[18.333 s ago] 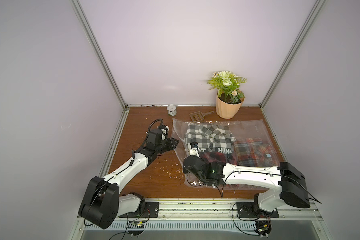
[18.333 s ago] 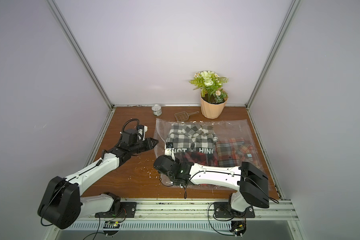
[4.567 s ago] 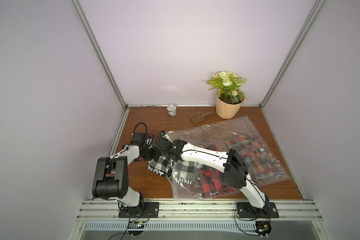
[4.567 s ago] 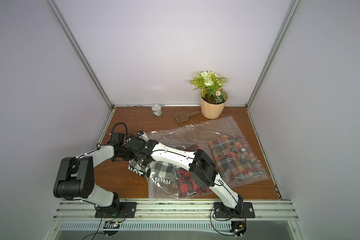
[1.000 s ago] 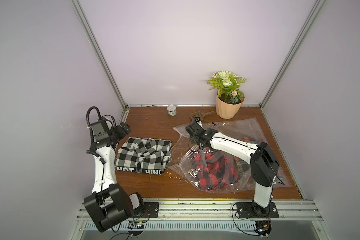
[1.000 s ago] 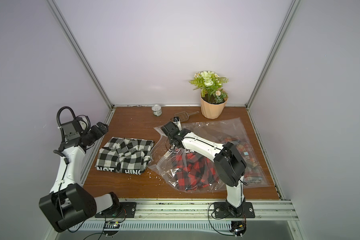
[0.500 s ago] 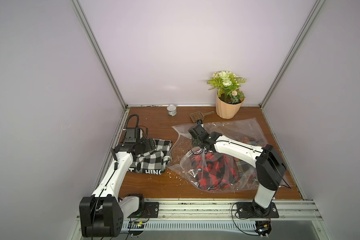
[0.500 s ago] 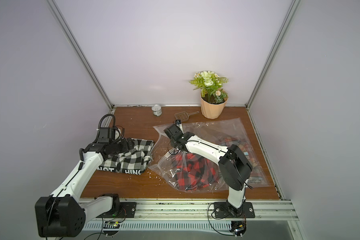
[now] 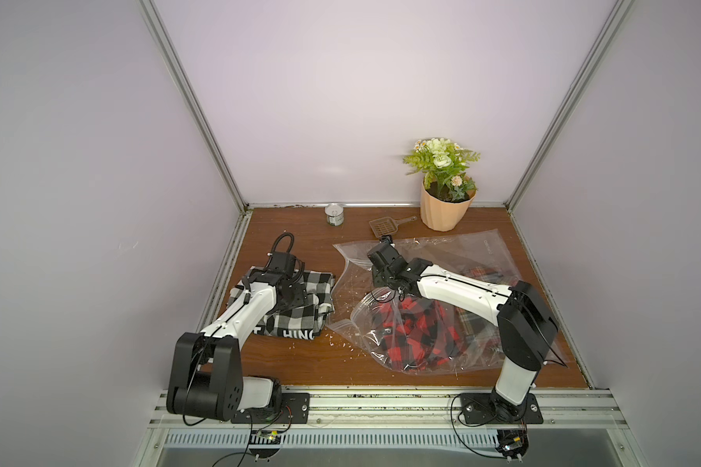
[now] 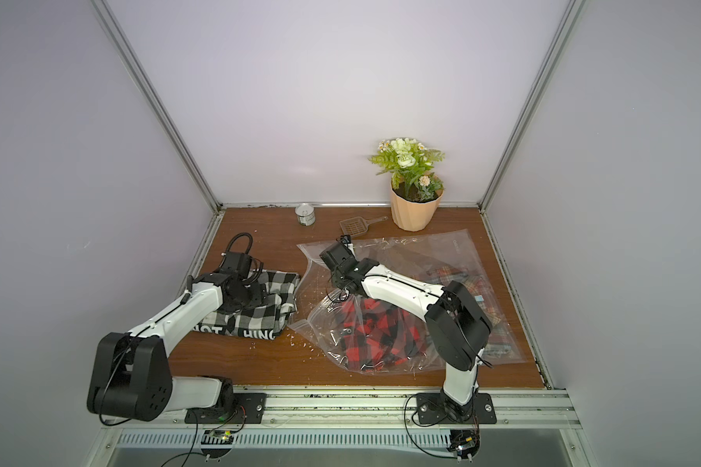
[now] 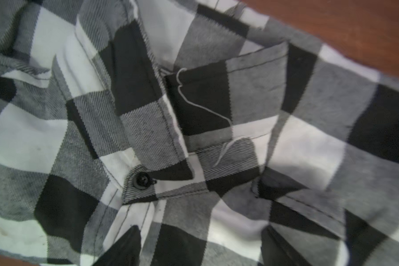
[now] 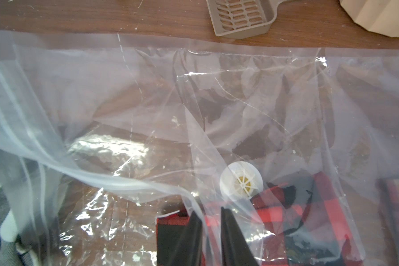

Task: Take the shirt out of the vacuum bag
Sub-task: Move the shirt to the corner of the board.

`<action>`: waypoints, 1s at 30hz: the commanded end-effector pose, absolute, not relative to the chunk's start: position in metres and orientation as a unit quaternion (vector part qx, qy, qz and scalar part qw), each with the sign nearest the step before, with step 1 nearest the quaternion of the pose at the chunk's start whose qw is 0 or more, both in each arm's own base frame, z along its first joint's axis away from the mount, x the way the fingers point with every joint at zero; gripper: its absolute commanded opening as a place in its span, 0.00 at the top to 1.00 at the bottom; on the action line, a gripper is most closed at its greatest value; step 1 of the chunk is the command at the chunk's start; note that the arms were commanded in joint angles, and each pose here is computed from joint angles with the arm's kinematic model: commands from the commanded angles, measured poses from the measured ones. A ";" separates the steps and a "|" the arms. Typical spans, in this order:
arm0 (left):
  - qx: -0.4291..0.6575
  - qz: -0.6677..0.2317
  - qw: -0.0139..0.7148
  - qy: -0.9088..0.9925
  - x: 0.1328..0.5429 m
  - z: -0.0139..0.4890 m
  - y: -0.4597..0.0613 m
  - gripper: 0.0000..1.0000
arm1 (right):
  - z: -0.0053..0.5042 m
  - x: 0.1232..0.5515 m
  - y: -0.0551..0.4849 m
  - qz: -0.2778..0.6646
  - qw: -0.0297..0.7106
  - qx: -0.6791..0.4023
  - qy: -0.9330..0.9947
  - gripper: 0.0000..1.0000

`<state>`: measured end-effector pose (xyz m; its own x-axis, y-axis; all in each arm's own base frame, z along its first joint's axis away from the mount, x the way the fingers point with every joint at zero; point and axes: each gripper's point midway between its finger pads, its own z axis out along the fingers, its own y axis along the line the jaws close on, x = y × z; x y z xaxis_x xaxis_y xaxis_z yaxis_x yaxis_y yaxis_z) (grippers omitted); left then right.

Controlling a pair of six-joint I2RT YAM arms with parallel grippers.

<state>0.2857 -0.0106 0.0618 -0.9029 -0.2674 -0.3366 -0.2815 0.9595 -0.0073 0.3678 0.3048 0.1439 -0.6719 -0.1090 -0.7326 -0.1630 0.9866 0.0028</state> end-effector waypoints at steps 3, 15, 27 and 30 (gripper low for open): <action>-0.153 0.083 0.157 0.972 0.286 0.041 0.008 0.16 | 0.146 0.366 0.305 0.046 0.397 -0.077 0.913 0.80; -0.165 0.037 0.118 0.979 0.332 -0.017 0.008 0.15 | 0.140 0.358 0.306 0.061 0.386 -0.079 0.917 0.80; -0.125 0.087 0.120 0.981 0.421 -0.033 0.033 0.19 | 0.130 0.354 0.314 0.078 0.370 -0.088 0.922 0.80; -0.121 0.096 0.119 0.981 0.440 -0.036 0.036 0.18 | 0.126 0.353 0.316 0.078 0.362 -0.094 0.924 0.80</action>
<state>0.4841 0.0229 0.0277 -0.8419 -0.2507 -0.4778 -0.3034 0.9522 0.0351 0.3565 0.3146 0.1245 -0.7092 -0.1192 -0.6949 -0.2202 0.9738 0.0577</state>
